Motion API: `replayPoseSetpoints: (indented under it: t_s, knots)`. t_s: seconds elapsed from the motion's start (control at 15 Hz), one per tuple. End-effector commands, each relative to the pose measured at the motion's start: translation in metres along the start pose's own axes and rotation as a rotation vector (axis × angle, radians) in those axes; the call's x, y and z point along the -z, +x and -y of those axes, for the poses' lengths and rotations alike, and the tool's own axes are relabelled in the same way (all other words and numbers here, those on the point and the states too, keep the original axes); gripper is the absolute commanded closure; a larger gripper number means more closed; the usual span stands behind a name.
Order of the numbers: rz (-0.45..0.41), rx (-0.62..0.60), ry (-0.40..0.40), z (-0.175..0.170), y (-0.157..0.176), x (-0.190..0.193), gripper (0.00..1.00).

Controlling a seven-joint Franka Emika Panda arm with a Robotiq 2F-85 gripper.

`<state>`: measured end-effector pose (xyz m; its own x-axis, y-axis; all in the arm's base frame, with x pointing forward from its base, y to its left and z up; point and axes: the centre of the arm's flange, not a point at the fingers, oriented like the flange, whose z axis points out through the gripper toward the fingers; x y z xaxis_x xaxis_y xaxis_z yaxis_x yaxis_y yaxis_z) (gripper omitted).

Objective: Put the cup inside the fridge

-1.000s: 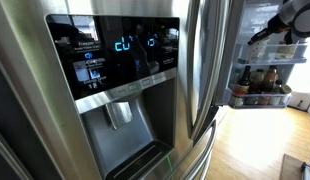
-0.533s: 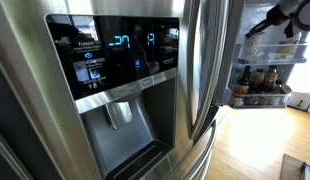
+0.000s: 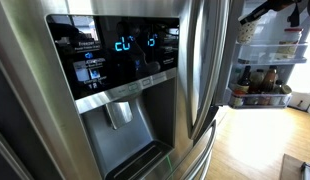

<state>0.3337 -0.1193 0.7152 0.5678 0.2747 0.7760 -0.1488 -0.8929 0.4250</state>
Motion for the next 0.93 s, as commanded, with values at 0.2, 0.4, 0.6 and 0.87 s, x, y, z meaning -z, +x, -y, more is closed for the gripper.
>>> replayPoseSetpoints:
  t_s: [0.2, 0.4, 0.6, 0.87]
  knots:
    - [-0.06, 0.091, 0.146, 0.06, 0.021, 0.001, 0.99]
    - [-0.069, 0.087, 0.248, 0.086, 0.027, -0.024, 0.99]
    - [-0.077, 0.028, 0.312, 0.102, 0.03, -0.057, 0.99]
    - [-0.062, 0.021, 0.297, 0.107, 0.026, -0.06, 0.96]
